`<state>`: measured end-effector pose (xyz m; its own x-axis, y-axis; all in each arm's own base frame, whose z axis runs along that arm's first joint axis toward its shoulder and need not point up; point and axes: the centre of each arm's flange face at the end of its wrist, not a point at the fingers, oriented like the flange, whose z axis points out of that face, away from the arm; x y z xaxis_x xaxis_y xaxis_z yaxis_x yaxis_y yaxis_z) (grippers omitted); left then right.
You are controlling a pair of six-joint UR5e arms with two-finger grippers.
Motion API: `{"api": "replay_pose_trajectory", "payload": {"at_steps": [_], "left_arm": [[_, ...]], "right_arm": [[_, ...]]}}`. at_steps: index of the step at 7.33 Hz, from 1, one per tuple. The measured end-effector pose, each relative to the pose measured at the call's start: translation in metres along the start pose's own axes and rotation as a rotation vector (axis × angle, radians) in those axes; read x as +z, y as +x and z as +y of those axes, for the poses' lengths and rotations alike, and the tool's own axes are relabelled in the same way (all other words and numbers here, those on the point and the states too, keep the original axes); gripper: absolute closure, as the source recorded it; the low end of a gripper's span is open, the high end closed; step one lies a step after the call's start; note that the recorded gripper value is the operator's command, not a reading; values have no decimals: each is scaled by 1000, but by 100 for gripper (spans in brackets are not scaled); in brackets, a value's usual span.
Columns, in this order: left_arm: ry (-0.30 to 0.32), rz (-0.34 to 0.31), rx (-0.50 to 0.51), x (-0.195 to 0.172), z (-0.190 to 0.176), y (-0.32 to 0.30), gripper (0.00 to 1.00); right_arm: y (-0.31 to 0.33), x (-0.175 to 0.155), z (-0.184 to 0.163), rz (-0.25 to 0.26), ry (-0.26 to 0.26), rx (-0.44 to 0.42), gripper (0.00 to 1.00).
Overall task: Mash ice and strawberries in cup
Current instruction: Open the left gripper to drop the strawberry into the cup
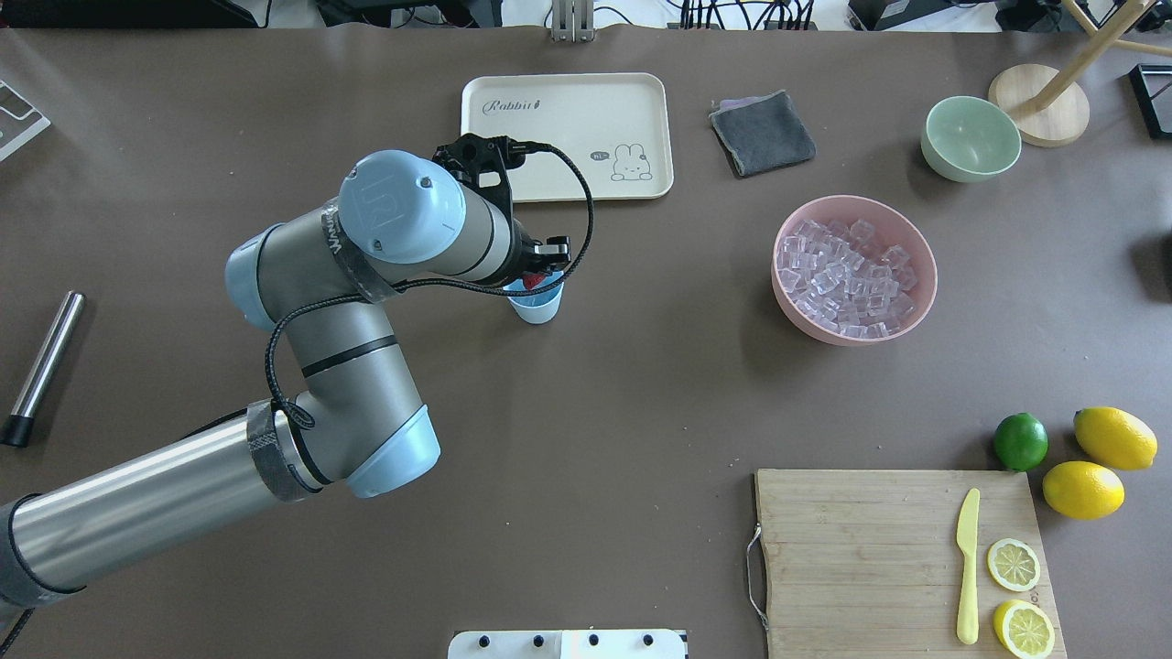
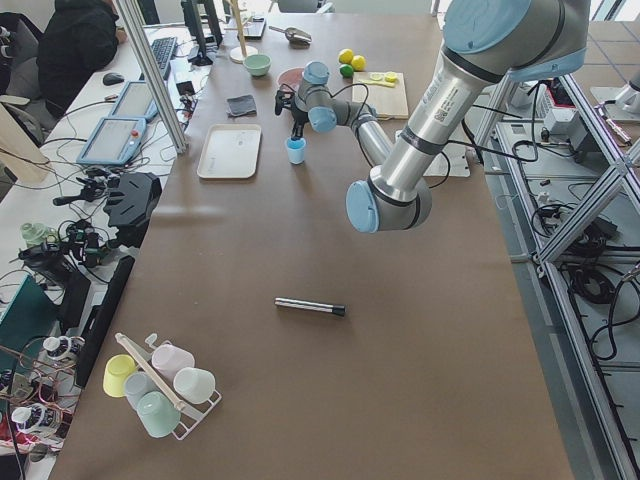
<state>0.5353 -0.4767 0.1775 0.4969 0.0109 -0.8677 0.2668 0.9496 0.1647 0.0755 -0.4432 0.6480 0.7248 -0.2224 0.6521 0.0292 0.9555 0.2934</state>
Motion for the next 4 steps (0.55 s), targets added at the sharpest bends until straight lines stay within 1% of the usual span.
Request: {"api": "replay_pose_trajectory", "payload": {"at_steps": [1,2,3,4], "left_arm": [[-1,-1,2,1,3,-2,45],[0,-3,2,1,4,-3,33],[2,-4,1,1,4,-4,28],[4,-5,0,1,4,-4,6]], "right_arm": [[0,0,1,0,-1,1,1],[1,1,2,1,-2,2,1],[1,1,4,1,-4,3,1],[2,2,6,1,-5,5,1]]}}
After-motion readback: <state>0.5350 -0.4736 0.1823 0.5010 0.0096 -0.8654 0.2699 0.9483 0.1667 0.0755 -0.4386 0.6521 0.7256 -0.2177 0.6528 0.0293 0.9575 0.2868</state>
